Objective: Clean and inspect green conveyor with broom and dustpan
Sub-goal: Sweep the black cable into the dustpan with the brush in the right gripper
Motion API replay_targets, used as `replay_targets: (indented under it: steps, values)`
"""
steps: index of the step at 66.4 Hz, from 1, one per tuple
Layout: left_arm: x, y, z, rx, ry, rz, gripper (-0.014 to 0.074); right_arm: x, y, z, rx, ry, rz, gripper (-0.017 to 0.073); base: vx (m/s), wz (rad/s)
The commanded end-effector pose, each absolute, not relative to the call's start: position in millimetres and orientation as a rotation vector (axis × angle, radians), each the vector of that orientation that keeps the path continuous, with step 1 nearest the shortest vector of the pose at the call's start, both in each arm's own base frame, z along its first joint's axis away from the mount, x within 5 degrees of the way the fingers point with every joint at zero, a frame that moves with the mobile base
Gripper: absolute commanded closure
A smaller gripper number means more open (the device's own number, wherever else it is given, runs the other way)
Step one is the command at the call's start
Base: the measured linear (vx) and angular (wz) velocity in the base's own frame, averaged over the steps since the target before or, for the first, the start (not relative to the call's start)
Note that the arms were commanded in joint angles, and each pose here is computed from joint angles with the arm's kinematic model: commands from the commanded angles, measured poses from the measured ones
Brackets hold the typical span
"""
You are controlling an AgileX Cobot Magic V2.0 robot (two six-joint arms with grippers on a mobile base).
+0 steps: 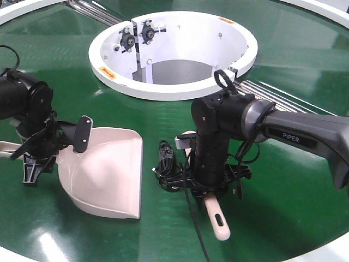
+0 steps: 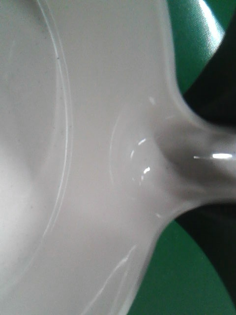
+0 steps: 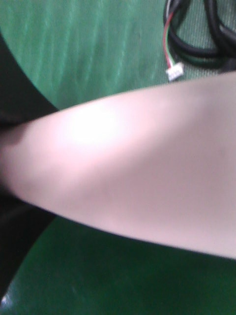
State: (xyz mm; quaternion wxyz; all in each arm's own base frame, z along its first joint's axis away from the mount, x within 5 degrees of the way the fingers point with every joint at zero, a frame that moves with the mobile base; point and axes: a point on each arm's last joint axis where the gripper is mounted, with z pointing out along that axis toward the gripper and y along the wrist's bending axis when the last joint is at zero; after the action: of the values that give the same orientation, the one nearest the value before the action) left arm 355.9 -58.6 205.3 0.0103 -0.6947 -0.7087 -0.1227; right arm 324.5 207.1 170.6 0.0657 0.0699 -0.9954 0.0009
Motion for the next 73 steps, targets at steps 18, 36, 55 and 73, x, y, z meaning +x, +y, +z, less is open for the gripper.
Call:
replay_targets:
  steps: [18, 36, 55, 73]
  values:
    - [356.8, -60.1, 228.6, -2.195, -2.264, -0.463, 0.0600, 315.4, 227.5, 193.4, 0.251, -2.974, -0.070, 0.0564, 0.00, 0.00]
    - [356.8, -60.1, 228.6, -2.196, -2.264, -0.463, 0.0600, 319.1, 286.1, 192.8, 0.418, -2.983, -0.209, 0.0562, 0.00, 0.00]
    - [356.8, -60.1, 228.6, -2.196, -2.264, -0.463, 0.0600, 309.0, 341.9, 209.5, 0.657, -2.965, -0.437, 0.0562, 0.00, 0.00]
    - [356.8, -60.1, 228.6, -2.196, -2.264, -0.463, 0.0600, 307.2, 336.4, 258.7, 0.765, -3.065, -0.510, 0.0561, 0.00, 0.00]
